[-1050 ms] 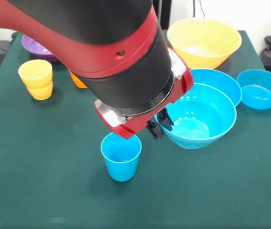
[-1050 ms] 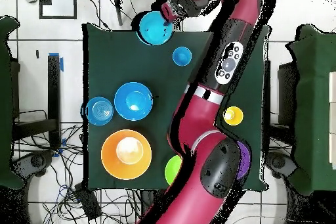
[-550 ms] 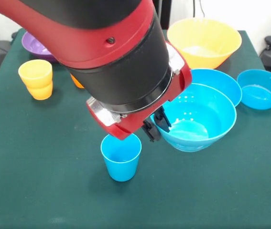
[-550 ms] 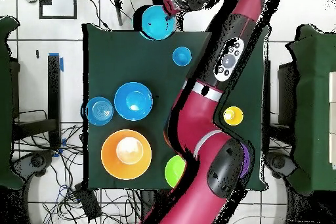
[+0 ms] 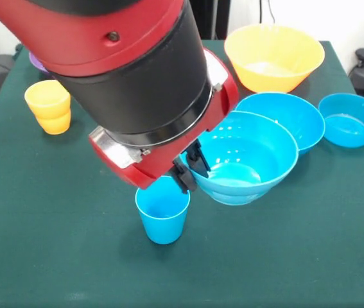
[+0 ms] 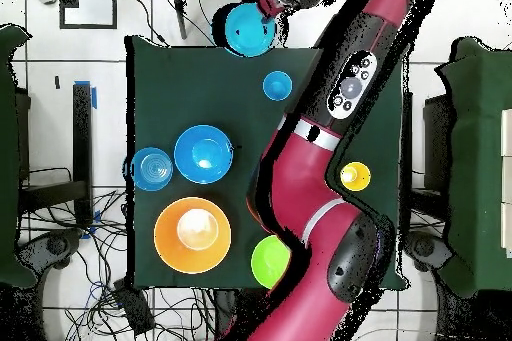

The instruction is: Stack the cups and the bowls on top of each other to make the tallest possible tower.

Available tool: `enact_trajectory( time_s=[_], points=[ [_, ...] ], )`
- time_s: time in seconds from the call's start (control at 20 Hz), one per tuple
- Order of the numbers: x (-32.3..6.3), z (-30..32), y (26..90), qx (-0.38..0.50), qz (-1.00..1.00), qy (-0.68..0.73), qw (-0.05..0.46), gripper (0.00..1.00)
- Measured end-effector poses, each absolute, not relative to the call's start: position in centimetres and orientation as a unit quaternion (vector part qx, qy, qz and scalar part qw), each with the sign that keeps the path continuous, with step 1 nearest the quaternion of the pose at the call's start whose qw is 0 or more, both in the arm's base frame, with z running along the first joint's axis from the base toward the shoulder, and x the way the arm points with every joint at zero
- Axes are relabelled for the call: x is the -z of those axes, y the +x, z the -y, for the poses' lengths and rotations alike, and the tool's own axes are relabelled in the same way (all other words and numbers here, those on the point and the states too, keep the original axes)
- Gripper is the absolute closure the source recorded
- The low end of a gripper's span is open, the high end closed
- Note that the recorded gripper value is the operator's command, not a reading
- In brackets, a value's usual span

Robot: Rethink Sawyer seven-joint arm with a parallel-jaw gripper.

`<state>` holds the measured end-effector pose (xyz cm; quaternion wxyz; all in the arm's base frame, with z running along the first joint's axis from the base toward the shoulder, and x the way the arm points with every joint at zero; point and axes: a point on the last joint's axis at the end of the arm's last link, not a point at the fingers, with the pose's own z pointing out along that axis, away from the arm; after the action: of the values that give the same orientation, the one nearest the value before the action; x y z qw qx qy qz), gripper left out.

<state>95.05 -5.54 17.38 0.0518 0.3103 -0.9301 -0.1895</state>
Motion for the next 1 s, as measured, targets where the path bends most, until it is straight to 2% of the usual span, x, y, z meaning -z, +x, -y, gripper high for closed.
enact_trajectory(
  time_s=[1.0],
  points=[
    [-16.8,11.7,94.9,0.163,0.918,0.357,0.063,1.0]
  ],
)
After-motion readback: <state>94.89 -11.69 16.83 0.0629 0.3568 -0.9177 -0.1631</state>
